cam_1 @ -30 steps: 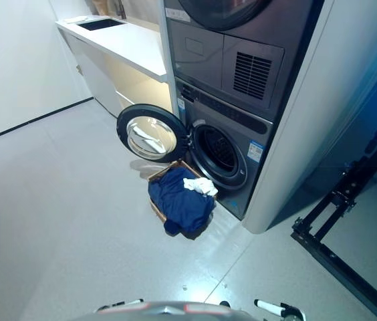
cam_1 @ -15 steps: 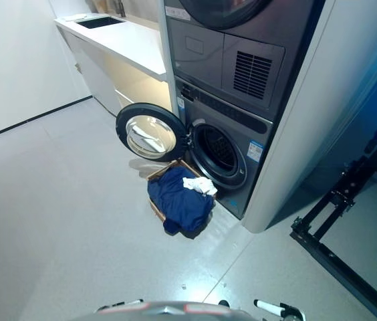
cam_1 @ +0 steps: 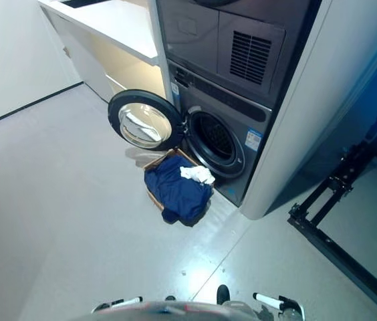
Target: Put the clothes in the basket into the washing machine.
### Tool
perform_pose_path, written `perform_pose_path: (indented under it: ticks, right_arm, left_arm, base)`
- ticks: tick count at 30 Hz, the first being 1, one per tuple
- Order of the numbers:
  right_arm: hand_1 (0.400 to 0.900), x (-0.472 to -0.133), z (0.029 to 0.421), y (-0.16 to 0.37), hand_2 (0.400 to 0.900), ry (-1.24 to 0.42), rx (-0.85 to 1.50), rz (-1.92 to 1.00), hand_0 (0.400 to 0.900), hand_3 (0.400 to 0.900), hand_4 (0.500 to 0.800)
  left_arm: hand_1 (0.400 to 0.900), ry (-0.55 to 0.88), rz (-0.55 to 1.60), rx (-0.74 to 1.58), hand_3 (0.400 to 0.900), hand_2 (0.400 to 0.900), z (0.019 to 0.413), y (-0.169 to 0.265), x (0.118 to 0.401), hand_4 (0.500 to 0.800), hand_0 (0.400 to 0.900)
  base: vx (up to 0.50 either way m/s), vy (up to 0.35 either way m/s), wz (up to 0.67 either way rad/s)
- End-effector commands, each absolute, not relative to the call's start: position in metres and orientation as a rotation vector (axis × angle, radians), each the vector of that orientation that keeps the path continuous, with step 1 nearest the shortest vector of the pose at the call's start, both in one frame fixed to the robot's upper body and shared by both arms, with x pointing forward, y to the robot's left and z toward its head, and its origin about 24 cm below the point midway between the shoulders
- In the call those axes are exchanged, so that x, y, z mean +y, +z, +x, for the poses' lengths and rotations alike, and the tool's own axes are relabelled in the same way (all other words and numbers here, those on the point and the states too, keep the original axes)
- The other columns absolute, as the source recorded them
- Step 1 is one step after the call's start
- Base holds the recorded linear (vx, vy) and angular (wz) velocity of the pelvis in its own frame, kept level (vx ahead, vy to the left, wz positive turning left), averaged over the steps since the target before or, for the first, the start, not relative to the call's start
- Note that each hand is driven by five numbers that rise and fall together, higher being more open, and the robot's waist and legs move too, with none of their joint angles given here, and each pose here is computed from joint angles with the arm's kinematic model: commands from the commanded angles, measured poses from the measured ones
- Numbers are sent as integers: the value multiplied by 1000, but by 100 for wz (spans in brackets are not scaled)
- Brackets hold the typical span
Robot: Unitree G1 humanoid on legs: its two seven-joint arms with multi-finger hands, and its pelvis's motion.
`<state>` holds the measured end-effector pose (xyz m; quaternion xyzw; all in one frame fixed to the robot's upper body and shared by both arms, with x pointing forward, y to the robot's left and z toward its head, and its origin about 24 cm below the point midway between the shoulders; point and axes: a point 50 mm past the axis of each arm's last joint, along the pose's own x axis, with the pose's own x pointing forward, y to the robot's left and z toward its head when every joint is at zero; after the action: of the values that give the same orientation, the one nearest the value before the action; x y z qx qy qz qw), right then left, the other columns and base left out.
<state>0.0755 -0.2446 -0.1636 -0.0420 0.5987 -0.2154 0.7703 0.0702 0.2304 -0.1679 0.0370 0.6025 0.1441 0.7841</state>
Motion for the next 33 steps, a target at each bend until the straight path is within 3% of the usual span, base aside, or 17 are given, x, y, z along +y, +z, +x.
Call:
perform_pose_path:
  ticks: [1, 7, 16, 23, 33]
  right_arm:
    - [900, -262, 98, -154, 900, -494, 1222, -157, 900, 900, 800]
    - [900, -270, 95, -152, 900, -517, 1224, -177, 900, 900, 800]
    - [900, -277, 93, -150, 900, -524, 1231, -208, 900, 900, 800]
    - [900, -273, 91, -152, 900, -516, 1239, -194, 900, 900, 800]
    - [900, -260, 103, -153, 900, -502, 1208, -122, 900, 900, 800]
  left_arm:
    - [900, 370, 45, 1276, 900, 900, 84, -165, 234, 800, 900]
    - [900, 430, -28, 1276, 900, 900, 78, -166, 233, 800, 900]
    - [900, 469, -50, 1312, 900, 900, 62, -169, 234, 800, 900]
    - [900, 489, -40, 1347, 900, 900, 49, -170, 238, 800, 900]
    - [900, 485, 31, 1280, 900, 900, 70, -160, 262, 800, 900]
  base:
    - [21, -286, 34]
    - [42, -207, 8]
    - [120, 18, -11]
    - [232, 165, -27]
    - [240, 282, -37]
